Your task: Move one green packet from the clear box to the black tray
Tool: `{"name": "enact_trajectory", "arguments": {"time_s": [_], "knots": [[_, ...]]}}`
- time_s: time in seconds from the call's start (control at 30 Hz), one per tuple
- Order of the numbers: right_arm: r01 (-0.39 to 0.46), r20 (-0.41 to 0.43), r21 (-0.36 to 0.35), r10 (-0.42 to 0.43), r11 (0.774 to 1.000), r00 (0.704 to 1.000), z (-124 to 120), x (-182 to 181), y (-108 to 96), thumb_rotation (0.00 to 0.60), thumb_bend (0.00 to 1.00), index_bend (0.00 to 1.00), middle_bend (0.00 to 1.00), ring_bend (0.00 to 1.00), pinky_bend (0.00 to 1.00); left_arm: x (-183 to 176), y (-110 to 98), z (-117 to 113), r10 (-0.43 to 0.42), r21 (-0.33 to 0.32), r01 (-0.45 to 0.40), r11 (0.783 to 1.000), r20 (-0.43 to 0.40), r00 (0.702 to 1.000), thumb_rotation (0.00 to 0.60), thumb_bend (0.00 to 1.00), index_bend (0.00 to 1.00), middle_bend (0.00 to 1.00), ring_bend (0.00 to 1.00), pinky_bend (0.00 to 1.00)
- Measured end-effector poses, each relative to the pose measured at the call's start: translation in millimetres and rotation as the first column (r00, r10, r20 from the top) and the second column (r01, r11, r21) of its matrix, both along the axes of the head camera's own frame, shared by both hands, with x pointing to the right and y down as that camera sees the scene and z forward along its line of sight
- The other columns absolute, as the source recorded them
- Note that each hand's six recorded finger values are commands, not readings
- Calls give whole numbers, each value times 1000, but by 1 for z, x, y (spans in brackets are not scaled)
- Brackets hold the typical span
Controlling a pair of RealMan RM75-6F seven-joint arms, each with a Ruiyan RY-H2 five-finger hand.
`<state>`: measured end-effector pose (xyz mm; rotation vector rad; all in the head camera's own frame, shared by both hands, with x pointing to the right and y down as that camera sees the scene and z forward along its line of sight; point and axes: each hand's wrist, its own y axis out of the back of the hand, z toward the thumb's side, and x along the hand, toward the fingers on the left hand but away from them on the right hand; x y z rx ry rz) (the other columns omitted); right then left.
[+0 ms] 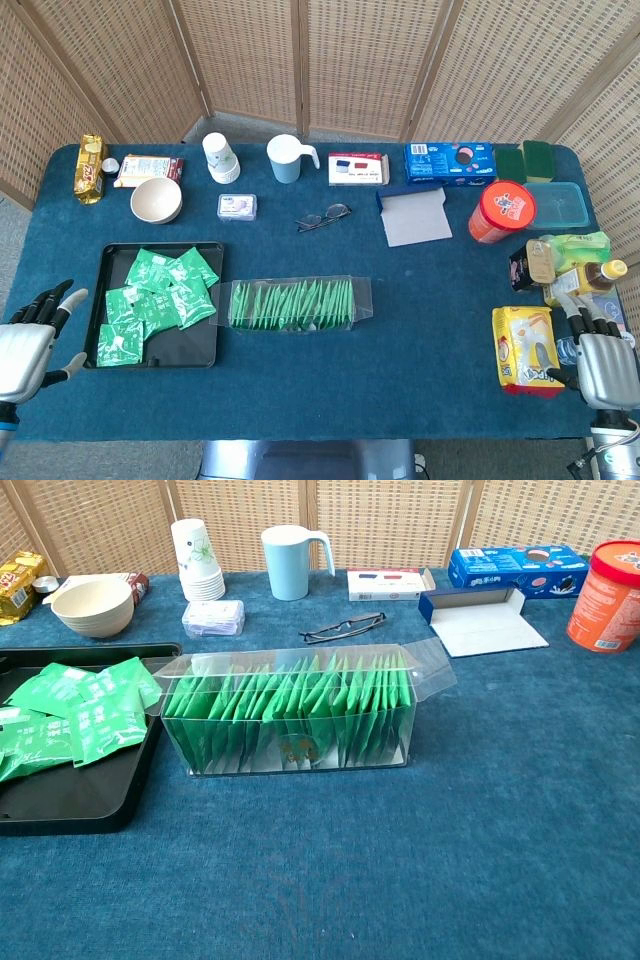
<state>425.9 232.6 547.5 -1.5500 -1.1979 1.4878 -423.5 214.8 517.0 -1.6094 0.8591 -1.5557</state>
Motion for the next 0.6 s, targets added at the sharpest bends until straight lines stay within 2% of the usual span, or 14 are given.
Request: {"name": "enact_trajectory", "arguments": {"time_s": [0.33, 0.6], "knots": [[-2, 0, 2, 2, 1000, 1000, 0, 1, -1, 508, 390, 118, 194, 122, 191, 3, -2, 4, 14, -2, -14, 1000, -7, 1000, 600, 217, 131, 108, 136, 234], [-9, 8, 22, 8, 1000, 1000, -5, 2, 0, 508, 390, 118, 194, 122, 191, 18, -15, 7, 84, -11, -84, 996, -37, 996, 600, 215, 131, 106, 132, 234]]}}
